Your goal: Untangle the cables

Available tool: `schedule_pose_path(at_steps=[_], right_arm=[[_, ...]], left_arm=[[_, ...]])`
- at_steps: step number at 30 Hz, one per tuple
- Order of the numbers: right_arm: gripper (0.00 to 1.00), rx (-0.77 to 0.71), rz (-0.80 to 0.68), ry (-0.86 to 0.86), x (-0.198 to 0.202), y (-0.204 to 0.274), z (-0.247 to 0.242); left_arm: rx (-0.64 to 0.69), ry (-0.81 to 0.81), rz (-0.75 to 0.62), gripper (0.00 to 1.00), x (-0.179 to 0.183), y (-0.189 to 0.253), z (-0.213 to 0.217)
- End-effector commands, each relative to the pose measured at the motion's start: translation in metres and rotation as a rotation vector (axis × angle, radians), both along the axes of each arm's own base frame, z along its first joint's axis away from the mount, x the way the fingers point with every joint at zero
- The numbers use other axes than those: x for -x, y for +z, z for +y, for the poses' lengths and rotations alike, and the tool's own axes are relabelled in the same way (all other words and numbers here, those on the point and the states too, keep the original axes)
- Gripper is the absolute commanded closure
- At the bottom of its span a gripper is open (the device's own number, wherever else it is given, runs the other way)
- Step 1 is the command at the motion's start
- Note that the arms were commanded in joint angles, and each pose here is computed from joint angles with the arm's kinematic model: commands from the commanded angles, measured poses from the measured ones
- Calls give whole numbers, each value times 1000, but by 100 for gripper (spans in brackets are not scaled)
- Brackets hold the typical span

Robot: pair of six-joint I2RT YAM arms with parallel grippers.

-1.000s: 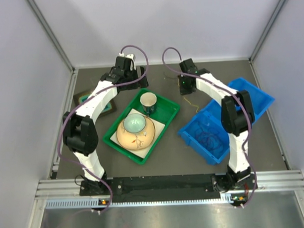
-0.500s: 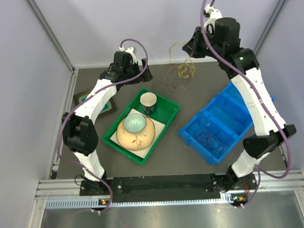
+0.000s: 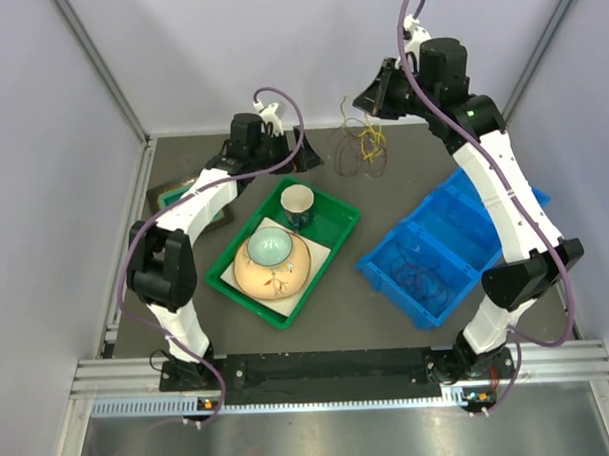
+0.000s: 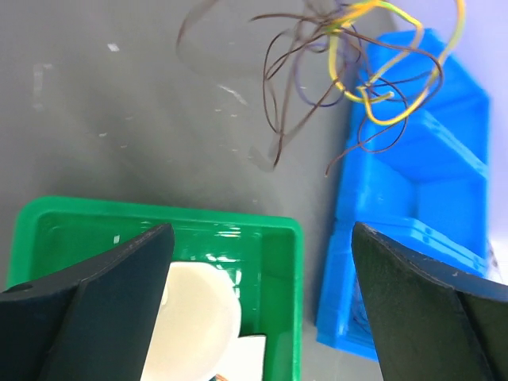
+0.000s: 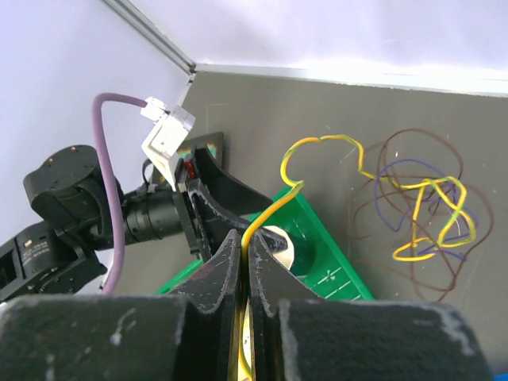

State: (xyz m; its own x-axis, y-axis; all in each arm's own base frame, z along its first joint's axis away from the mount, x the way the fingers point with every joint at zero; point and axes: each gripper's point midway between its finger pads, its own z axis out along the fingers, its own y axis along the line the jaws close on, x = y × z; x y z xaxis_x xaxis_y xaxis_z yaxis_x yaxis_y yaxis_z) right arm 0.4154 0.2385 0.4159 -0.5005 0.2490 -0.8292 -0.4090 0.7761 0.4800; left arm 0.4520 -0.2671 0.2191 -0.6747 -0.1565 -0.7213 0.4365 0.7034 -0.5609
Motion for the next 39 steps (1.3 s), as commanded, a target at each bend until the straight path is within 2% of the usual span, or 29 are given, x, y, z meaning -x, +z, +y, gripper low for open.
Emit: schedule_pose_path(at_steps=[1,8,13,19,26,31,33,34,35,36,38,39], right_arm=[[100,-50,-57,-5,-3,22,-1],[100,-59,-62,-2,0,27,-3],[100,-61,-53,2,0,24,-3],[100,-74,-52,5,0,27,-4],[100,-84,-53,16,1,30,-4],[100,-89,-45,20,1,28,-2],[100,-93,-44,20,1,29,-2],[100,-93,-44,20,1,29,-2],[100,-94,-48,18,2,31,-3],[100,-92,-52,15,2,31,-5],[100,-89,-52,4,2,31,-9],[100,-87,-60,-9,5,33,-15]], left_arm=[[96,-85,-120,2,10,43,-12],[104,-75,-120,2,6,38,-18],[150,-97,-214,2,5,50,-30],[74,-147,-241,2,-8,24,-52],[132,-200,-269,2,-11,25,-71],[153,-212,-246,5,-16,12,-98],[158,-221,-252,10,-19,16,-111],[160,-204,-236,15,-24,9,-113],[171,-198,-238,31,-28,12,-115],[174,-189,-227,51,-31,8,-115],[172,-165,-227,97,-35,10,-114],[166,-148,-222,100,-37,11,-111]])
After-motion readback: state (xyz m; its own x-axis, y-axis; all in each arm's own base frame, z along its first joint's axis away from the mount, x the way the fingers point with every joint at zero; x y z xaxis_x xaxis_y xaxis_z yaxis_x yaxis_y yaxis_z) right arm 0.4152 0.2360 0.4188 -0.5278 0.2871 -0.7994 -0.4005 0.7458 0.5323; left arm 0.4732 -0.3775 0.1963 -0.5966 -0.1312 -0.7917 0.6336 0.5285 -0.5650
